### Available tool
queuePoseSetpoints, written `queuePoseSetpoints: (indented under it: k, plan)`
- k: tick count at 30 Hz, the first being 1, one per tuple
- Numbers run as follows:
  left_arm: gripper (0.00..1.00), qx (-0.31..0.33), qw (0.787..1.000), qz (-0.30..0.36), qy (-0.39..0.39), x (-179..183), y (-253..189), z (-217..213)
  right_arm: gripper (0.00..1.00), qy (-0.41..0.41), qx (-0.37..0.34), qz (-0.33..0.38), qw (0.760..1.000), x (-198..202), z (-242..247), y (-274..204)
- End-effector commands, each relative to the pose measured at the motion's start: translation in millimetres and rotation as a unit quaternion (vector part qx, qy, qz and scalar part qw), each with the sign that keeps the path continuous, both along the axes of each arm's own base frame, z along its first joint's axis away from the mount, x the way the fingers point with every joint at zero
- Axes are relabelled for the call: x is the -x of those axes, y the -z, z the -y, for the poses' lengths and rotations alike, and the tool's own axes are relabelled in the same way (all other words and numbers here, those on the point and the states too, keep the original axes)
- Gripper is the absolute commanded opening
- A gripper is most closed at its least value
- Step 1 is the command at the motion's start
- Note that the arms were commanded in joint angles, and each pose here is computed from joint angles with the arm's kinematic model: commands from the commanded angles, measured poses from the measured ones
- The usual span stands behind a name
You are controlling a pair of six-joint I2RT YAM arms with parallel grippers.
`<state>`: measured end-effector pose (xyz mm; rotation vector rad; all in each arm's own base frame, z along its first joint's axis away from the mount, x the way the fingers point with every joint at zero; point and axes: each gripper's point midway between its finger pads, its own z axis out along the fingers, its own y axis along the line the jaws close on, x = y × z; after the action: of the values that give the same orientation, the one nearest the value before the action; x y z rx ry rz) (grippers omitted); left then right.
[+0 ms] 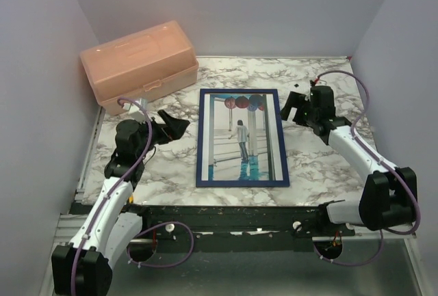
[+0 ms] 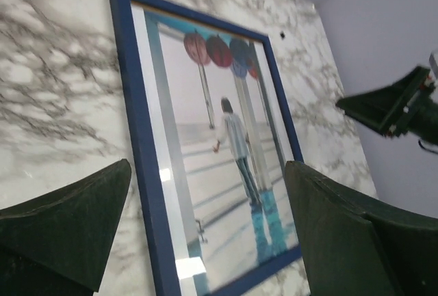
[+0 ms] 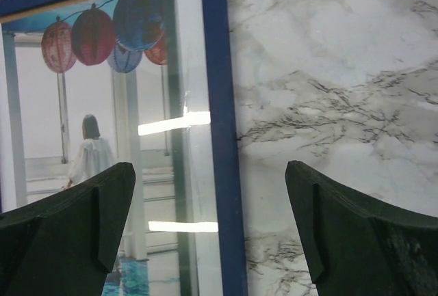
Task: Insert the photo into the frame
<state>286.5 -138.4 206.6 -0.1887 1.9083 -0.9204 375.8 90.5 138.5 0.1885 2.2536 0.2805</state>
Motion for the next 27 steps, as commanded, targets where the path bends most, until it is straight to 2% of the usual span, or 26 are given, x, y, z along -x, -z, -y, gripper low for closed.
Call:
queuePoseSetpoints:
  k: [1, 5, 8, 11, 14, 16, 21, 23, 25, 26, 27]
  plan:
    - [0.98, -0.035, 0.973, 0.168, -0.152, -22.8, -42.1, -53.9, 1.00, 0.020, -0.031, 0.095, 0.995, -5.7, 15.4, -21.1]
    - [0.99, -0.117, 0.938, 0.231, -0.230, -22.6, -31.0, -91.3, 1.00, 0.065, 0.003, 0.129, 0.990, 0.3, 42.2, -14.0]
    - [0.97, -0.205, 0.921, 0.236, -0.234, -24.9, -9.1, -104.0, 1.00, 0.105, 0.022, 0.158, 0.982, 11.4, 60.9, -3.1]
    - [0.96, -0.272, 0.911, 0.213, -0.227, -29.2, 12.8, -112.6, 1.00, 0.130, 0.034, 0.231, 0.964, 23.7, 75.2, -6.1]
    - [0.96, -0.290, 0.904, 0.198, -0.245, -34.3, 28.7, -121.4, 1.00, 0.135, 0.054, 0.301, 0.942, 41.3, 85.8, 0.0]
    - [0.97, -0.303, 0.899, 0.200, -0.244, -37.4, 38.4, -123.1, 1.00, 0.133, 0.069, 0.318, 0.936, 49.6, 89.8, 9.8]
    - [0.99, -0.332, 0.882, 0.212, -0.261, -55.1, 43.8, -130.2, 0.99, 0.120, 0.074, 0.319, 0.937, 32.9, 84.4, 17.8]
    - [0.99, -0.350, 0.862, 0.254, -0.265, -63.6, 30.6, -130.7, 1.00, 0.118, 0.083, 0.331, 0.932, 19.6, 84.2, 17.5]
    - [0.99, -0.347, 0.860, 0.224, -0.300, -71.2, 40.9, -144.6, 0.99, 0.111, 0.106, 0.315, 0.936, 5.9, 84.9, 24.4]
    - [0.99, -0.349, 0.856, 0.230, -0.304, -73.5, 38.3, -147.5, 1.00, 0.123, 0.106, 0.315, 0.935, 2.1, 88.4, 26.1]
    - [0.99, -0.342, 0.868, 0.214, -0.289, -74.0, 45.3, -145.1, 1.00, 0.137, 0.108, 0.306, 0.936, -0.4, 92.5, 35.9]
